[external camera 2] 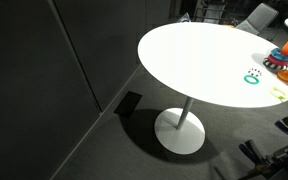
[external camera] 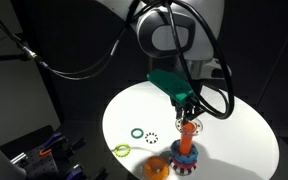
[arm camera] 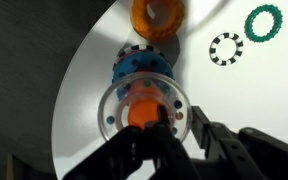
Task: Pick up the clear ring and put it on the ring holder
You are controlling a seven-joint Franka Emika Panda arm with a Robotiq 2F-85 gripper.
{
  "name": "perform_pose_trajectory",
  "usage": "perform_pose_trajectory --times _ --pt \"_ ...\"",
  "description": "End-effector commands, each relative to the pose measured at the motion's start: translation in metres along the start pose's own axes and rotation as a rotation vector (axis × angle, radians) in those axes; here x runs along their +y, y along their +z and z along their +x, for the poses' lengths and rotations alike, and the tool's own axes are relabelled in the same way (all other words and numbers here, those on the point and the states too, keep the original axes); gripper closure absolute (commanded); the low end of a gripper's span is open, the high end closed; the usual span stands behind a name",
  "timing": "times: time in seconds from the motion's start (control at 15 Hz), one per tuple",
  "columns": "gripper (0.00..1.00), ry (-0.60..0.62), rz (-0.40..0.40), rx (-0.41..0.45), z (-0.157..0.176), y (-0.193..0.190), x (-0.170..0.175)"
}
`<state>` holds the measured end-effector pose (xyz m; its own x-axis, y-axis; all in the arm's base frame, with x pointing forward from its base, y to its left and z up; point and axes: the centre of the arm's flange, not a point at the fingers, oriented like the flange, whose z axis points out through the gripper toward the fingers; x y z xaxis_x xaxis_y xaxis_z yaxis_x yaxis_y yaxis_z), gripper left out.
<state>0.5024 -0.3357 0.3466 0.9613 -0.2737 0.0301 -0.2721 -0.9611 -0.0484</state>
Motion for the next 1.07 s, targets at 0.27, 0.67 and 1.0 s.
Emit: perform_pose_trajectory --times 0.27,0.67,1.0 --pt "0.08 0.028 0.047 -0.011 0.004 0.0 0.011" --pt "0.0 0.042 0.036 -0.001 0.009 -0.003 0.013" --pt "0.0 0.043 0.046 0.022 0.013 -0.01 0.013"
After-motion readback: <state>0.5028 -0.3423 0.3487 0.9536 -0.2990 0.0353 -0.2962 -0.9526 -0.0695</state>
